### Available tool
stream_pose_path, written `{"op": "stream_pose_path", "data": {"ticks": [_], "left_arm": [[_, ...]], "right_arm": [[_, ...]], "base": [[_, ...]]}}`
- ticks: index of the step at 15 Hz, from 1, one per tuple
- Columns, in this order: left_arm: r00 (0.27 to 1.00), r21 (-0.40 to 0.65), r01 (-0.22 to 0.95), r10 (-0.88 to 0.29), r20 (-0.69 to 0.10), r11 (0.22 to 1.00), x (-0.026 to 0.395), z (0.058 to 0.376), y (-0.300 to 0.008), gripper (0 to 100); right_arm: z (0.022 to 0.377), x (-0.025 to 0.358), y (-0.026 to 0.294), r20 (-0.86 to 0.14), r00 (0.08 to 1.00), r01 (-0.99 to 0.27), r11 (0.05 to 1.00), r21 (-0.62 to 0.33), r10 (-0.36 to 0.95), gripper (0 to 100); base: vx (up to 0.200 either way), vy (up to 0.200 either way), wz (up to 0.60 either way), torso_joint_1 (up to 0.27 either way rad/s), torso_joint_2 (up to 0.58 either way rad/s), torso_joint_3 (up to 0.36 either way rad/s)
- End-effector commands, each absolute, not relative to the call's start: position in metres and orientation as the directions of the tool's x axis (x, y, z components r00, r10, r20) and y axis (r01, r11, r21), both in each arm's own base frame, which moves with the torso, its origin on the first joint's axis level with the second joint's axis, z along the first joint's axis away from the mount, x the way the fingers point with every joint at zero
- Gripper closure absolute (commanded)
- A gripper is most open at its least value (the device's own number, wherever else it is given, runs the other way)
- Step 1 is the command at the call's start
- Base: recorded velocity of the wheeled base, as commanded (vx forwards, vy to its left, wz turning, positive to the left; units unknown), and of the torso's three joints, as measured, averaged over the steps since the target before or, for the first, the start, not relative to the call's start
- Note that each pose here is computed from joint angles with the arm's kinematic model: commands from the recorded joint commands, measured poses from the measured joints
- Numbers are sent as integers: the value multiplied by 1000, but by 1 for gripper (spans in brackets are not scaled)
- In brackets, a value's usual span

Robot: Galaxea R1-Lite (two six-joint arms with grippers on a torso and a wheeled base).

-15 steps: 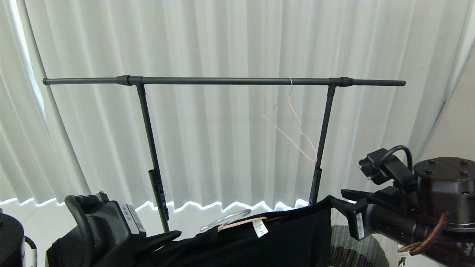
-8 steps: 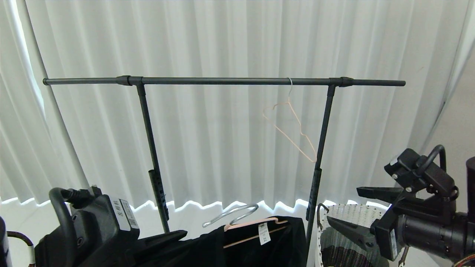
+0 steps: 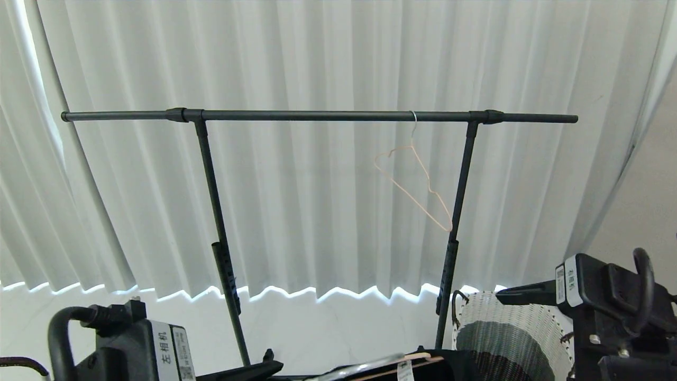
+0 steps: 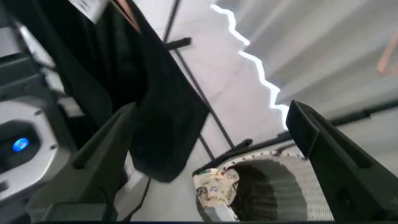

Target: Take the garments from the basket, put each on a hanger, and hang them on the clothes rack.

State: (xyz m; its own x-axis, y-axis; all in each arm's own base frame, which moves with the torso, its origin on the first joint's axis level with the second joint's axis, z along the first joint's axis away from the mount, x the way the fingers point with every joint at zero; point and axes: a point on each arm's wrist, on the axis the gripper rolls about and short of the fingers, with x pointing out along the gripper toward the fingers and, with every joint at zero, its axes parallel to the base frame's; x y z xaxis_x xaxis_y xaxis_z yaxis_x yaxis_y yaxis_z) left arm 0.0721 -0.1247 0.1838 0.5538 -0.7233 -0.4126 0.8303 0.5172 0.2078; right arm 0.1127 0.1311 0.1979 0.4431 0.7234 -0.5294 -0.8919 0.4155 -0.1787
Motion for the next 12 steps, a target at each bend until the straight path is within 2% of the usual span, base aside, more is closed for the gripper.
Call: {"op": "stream_pose_path", "data": {"ticks": [1,5,8,12], "left_arm": [[507,182,860,-753,-419,477,67,183,-129,100],[481,164,874,-772,-416,457,64,183,-129,100],[482,130,871,-773,-413,474,64,184,-129,100],[483,129,871,-775,-409,474,64,185,-129,100]], "right_arm": [[200,109,152,-549,365,-930,325,-174,752,0],[184,113,191,-575,285,-958,234,-163,767,0],[176,123,212,-580,279,-960,229,-159,766,0],[173,127,215,-592,277,-960,236,-148,757,0]], "base": [[0,0,0,0,0,0],[0,0,0,0,0,0],[0,0,0,0,0,0],[0,0,0,0,0,0]]}}
